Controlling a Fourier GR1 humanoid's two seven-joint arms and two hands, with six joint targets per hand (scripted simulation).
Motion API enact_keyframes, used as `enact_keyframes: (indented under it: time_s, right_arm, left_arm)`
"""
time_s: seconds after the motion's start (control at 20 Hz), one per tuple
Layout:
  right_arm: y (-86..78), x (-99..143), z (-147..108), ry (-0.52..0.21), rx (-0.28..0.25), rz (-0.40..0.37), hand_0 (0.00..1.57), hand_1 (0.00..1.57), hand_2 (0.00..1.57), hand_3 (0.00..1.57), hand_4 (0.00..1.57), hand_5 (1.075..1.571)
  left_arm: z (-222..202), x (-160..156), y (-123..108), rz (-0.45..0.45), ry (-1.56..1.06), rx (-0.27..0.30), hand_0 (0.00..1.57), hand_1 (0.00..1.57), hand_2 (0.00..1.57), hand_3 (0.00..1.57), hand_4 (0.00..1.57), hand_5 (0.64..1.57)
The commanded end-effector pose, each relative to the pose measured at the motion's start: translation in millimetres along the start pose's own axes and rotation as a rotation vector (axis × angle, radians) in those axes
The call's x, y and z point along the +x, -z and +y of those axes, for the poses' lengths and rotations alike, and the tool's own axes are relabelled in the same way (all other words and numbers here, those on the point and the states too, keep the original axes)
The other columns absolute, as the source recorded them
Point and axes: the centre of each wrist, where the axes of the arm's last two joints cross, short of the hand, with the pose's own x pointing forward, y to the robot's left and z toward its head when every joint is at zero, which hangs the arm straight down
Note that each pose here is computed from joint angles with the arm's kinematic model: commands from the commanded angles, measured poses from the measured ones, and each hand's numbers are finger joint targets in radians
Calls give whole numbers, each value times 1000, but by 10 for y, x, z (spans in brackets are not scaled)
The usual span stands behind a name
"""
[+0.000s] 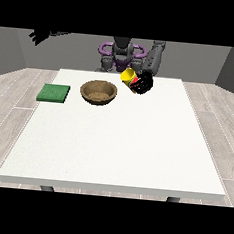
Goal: Pick the cup and pour the ball into the bowl, then pick the bowl and place it on the pad
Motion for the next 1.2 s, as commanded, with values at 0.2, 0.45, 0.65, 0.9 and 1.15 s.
enact_keyframes:
  time_s: [0.2, 0.45, 0.65, 0.9, 1.15]
  right_arm:
    - [-131, -390, -161, 10, -24, 84, 0, 0, 0, 103, 669, 1559]
    - [-251, -467, -465, 37, -84, 113, 0, 0, 0, 0, 688, 1560]
    - [-171, -459, -494, 39, -70, 159, 0, 0, 0, 0, 693, 1558]
    - [-85, -517, -468, 47, -48, 127, 0, 0, 0, 154, 697, 1557]
    - [34, -644, -265, 53, -33, 150, 0, 0, 0, 265, 691, 1554]
  left_arm:
    - [-378, 350, 129, -88, 499, -75, 1370, 1370, 1571, 1571, 1455, 1531]
    - [-673, 611, 113, -88, 646, -168, 1357, 1357, 1571, 1571, 1456, 1535]
    - [-805, 987, 283, -116, 806, -201, 1365, 1365, 1571, 1571, 1470, 1529]
    - [-873, 1302, 400, -190, 1048, -133, 1367, 1367, 1571, 1571, 1312, 1563]
    - [-943, 1537, 420, -253, 1294, -111, 1396, 1396, 1571, 1571, 1038, 1571]
